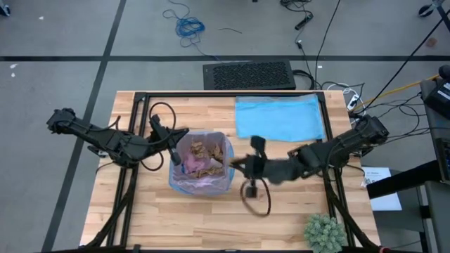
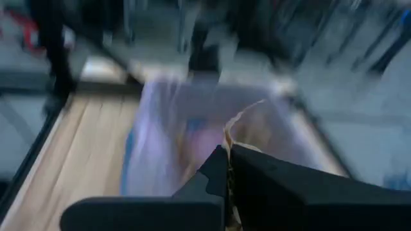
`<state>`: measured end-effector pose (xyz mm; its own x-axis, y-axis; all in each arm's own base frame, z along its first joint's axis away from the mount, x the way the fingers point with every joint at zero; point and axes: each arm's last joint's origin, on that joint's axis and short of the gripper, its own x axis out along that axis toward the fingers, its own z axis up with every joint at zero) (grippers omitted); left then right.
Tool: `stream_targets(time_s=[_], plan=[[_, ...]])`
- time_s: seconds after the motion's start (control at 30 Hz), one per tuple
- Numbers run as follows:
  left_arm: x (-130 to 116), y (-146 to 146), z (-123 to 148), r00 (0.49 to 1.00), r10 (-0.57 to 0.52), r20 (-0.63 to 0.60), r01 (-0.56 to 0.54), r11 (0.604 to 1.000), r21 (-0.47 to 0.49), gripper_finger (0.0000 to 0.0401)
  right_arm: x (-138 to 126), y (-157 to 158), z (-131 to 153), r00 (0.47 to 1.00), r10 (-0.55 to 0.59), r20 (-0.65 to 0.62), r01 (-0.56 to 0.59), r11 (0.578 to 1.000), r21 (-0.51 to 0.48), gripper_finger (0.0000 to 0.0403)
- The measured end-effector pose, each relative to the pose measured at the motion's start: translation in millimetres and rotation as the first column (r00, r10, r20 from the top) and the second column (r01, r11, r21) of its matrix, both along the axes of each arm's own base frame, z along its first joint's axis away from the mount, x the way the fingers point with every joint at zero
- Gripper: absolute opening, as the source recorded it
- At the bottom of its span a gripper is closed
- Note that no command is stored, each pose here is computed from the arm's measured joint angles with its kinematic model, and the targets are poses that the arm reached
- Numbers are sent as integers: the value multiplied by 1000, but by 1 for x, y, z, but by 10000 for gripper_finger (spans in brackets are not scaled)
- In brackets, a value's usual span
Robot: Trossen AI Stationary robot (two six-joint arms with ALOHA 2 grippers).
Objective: Place trash/remove bag and relplace
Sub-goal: Put the brown napkin into the trash bin
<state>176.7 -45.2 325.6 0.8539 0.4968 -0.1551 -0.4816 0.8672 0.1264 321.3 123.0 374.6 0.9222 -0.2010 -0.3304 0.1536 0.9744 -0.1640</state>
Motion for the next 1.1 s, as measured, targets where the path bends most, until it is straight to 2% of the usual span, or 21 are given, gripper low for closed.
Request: stream_targets(time_s=[0.17,0.33,0.47,0.53,0.67,0.8,0.97,1.1], plan=[[1,0,9,998,20,60,-23,999,38,0,33,-35,3,988,111,106,-108,994,-32,0],[2,0,16,995,21,94,-28,997,69,0,69,-77,-19,989,122,79,-120,992,-25,0],[2,0,16,995,21,97,-28,997,72,0,99,-96,-28,988,154,-16,-154,988,2,0],[2,0,16,995,21,95,-28,997,73,0,112,-100,-27,981,167,-103,-167,986,7,0],[2,0,16,996,21,91,-28,997,75,0,135,-100,-25,943,175,-284,-183,983,0,0],[2,0,16,996,19,86,-27,996,86,0,156,-99,-29,906,189,-380,-213,977,-21,0],[2,0,16,996,19,86,-26,996,88,0,171,-108,-66,837,183,-516,-222,975,-14,0],[2,0,17,996,18,88,-26,995,93,0,172,-114,-85,778,216,-590,-216,974,73,0]])
